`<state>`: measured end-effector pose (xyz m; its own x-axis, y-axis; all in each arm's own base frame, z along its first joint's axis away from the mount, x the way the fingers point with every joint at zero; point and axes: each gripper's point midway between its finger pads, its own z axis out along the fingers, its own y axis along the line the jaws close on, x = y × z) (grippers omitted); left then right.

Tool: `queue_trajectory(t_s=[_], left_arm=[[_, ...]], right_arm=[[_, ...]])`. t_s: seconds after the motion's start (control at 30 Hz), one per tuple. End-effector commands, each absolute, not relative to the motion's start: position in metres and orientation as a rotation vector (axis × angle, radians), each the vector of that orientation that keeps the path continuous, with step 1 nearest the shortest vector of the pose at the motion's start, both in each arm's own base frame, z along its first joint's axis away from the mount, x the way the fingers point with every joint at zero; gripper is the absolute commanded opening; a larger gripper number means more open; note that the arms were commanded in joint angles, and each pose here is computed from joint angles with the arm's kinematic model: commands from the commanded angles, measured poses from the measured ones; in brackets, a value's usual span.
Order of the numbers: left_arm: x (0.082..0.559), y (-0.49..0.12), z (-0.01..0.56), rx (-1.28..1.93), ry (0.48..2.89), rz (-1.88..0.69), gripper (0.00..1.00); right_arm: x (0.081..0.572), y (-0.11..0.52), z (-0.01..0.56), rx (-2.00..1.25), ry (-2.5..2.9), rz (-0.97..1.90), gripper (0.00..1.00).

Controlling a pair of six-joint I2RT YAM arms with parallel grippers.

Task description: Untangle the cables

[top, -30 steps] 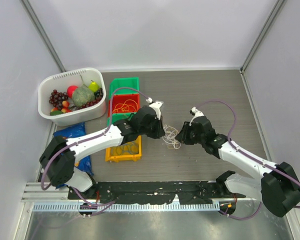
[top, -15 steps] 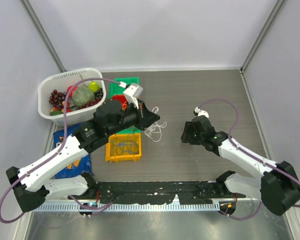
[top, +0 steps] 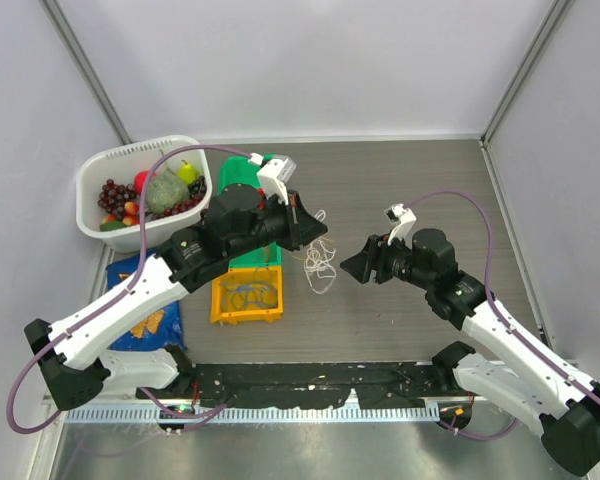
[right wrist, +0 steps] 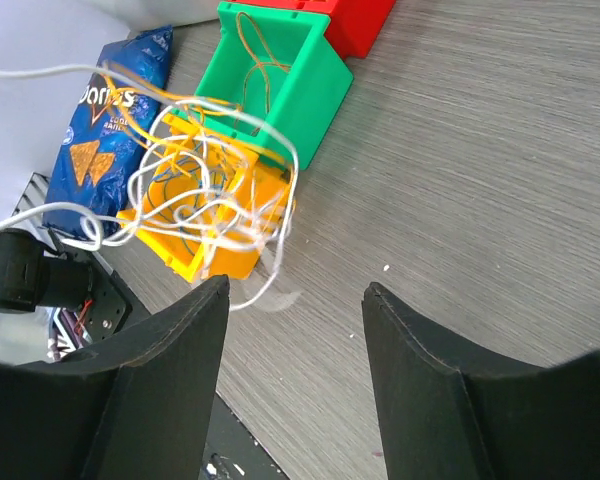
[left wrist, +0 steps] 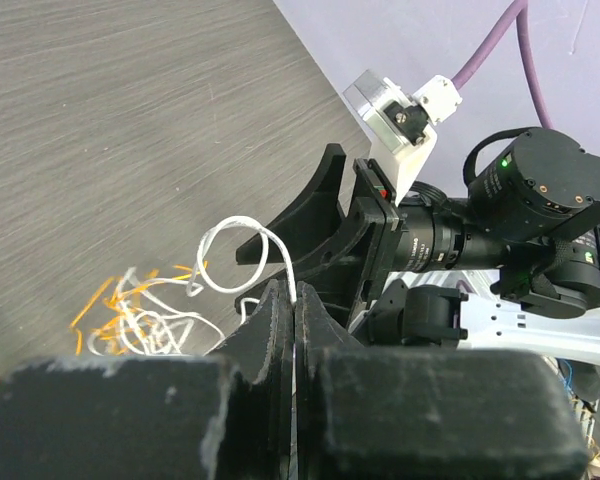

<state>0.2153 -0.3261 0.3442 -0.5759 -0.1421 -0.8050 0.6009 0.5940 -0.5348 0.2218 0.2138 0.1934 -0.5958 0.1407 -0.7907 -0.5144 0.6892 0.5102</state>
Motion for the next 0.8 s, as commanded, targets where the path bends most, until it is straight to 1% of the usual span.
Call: queue_trajectory(t_s=[0.0,0.07,0.27,0.47,0.57,0.7,0.77], left_arm=[[0.211,-0.331,0.373,0.360,1.867,-1.141,0.00],[0.210,-0.331,0.373,0.361,1.866,-1.145,0.00],[0.209,-0.330,0.374,0.355,1.860,-1.151,0.00],[0.206,-0.334,0.381,0.358,1.847,-1.191,0.00],[0.205,-0.335,0.385,0.360,1.839,-1.204,0.00],[0.203,-0.333,0.388,0.361,1.831,-1.209,0.00],[0.203,-0.332,0.389,0.362,1.825,-1.202,0.00]], right_arm=[[0.224,0.218,0.208,-0.304,1.962,0.960,0.61],[0.225,0.217,0.206,-0.308,1.966,0.946,0.60],[0.211,0.230,0.207,-0.371,1.926,1.067,0.61],[0.221,0.219,0.187,-0.314,1.967,0.962,0.60],[0.219,0.217,0.180,-0.321,1.984,0.944,0.59],[0.206,0.226,0.187,-0.368,1.923,1.054,0.60],[0.198,0.228,0.186,-0.384,1.914,1.096,0.62]])
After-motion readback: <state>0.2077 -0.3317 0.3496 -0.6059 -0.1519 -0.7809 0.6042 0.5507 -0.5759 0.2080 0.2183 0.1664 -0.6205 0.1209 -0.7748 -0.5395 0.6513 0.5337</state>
